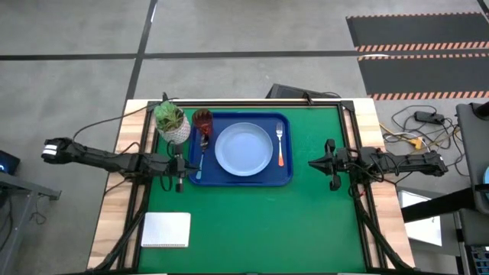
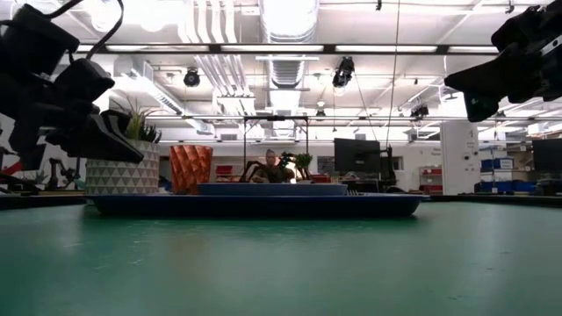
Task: Pick and place plate/cup/fork/spoon on tray
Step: Return to Home Position
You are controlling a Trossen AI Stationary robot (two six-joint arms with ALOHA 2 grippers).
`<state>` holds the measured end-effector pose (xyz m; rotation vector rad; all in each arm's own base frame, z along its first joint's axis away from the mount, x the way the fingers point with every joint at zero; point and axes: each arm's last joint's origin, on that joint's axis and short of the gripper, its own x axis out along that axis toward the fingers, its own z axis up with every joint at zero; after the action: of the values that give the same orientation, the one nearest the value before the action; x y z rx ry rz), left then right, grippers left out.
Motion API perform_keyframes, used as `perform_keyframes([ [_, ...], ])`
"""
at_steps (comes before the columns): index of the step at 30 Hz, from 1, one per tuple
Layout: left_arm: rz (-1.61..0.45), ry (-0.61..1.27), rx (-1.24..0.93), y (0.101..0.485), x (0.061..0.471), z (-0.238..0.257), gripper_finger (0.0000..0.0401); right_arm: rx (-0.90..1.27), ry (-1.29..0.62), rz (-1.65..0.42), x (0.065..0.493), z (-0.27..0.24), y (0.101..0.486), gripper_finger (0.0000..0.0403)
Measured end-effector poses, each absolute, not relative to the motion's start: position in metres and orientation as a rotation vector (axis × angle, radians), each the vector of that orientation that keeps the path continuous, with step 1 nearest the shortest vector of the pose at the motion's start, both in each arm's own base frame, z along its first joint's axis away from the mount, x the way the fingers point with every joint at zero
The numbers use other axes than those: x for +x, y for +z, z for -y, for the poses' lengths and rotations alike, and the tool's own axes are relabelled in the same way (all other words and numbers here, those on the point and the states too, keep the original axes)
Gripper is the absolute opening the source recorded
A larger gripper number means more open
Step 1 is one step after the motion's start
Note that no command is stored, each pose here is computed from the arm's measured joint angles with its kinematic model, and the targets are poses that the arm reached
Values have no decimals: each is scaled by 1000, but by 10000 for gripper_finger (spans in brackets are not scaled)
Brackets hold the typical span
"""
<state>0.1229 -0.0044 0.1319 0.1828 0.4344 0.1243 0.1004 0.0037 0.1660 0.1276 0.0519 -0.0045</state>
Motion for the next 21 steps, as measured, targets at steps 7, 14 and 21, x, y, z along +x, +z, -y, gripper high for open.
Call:
perform_keyframes([
  [7, -473, 122, 189, 128, 124, 5, 2, 128, -5, -52, 100, -4, 166, 9],
  [14, -517, 119, 196, 123, 125, 5, 2, 128, -4, -52, 100, -4, 166, 9],
  [21, -561, 115, 203, 119, 126, 5, 2, 128, -5, -52, 100, -4, 166, 9],
])
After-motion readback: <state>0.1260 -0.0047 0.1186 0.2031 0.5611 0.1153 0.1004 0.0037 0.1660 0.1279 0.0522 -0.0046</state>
